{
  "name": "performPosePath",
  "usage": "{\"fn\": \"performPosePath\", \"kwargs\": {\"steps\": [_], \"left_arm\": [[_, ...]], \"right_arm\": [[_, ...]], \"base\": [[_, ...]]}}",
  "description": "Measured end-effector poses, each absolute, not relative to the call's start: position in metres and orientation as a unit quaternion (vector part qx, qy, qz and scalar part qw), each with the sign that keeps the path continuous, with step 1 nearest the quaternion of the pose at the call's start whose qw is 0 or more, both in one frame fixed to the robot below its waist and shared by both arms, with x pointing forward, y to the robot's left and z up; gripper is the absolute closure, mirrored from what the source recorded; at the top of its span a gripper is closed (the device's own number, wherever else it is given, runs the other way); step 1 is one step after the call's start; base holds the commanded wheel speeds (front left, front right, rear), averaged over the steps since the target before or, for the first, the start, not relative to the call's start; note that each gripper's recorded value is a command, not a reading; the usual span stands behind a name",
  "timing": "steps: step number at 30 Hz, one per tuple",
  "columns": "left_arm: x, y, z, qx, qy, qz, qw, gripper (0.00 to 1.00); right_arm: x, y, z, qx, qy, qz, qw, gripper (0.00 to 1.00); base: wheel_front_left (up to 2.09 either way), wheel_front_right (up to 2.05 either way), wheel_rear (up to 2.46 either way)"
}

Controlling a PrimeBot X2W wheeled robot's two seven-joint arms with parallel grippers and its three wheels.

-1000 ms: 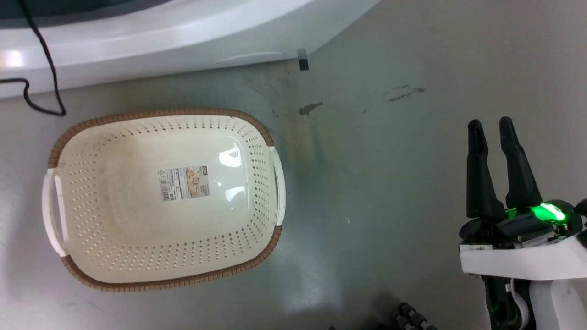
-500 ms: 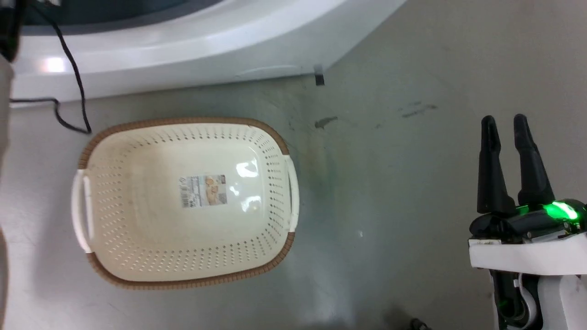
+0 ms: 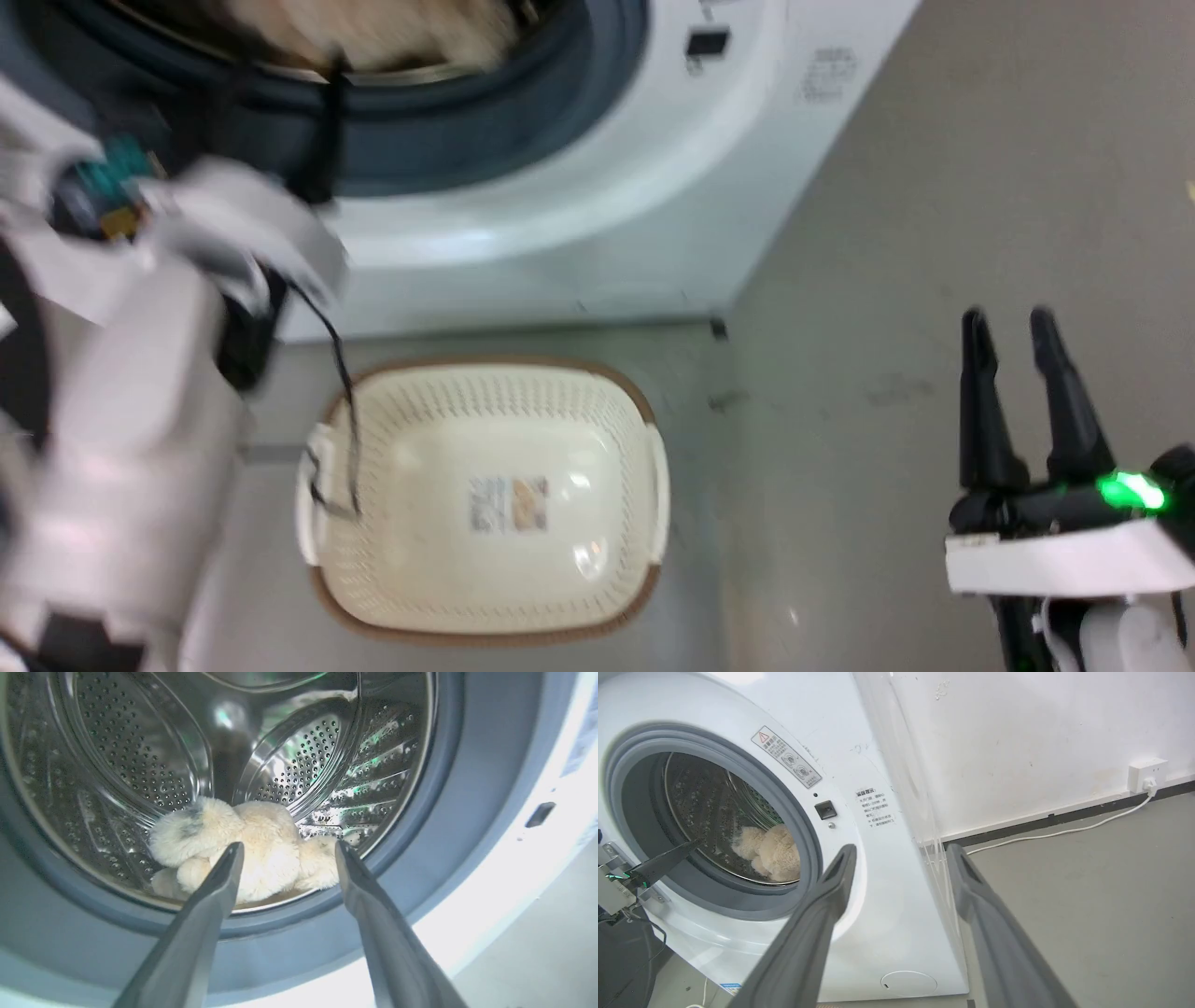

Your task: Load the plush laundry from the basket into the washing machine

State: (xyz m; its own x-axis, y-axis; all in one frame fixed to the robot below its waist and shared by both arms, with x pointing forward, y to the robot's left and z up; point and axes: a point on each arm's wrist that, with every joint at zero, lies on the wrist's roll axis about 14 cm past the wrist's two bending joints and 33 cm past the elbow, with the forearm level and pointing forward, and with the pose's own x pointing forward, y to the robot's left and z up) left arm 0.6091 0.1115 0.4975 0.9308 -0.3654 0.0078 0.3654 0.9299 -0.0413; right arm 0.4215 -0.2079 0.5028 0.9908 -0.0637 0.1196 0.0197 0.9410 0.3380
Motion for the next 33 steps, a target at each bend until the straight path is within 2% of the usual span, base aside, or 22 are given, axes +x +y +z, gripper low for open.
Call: {"fn": "performPosePath", "kwargs": {"steps": [9, 17, 21, 26, 33], "left_arm": [[0.496, 0.155, 0.548, -0.040, -0.064, -0.123, 0.989, 0.00], [0.398, 0.204, 0.551, -0.041, -0.082, -0.031, 0.995, 0.00], [0.355, 0.210, 0.540, -0.017, -0.077, -0.015, 0.997, 0.00], [0.321, 0.203, 0.535, 0.022, -0.078, -0.020, 0.996, 0.00], [0.312, 0.187, 0.533, 0.020, -0.080, -0.036, 0.996, 0.00]], "right_arm": [[0.390, -0.179, 0.539, 0.186, -0.101, 0.025, 0.977, 0.00], [0.369, -0.149, 0.562, 0.179, -0.123, 0.077, 0.973, 0.00], [0.363, -0.132, 0.572, 0.161, -0.135, 0.106, 0.972, 0.00], [0.356, -0.120, 0.571, 0.140, -0.131, 0.125, 0.973, 0.00], [0.350, -0.127, 0.556, 0.113, -0.111, 0.114, 0.981, 0.00]], "base": [[0.00, 0.00, 0.00], [0.00, 0.00, 0.00], [0.00, 0.00, 0.00], [0.00, 0.00, 0.00], [0.00, 0.00, 0.00]]}}
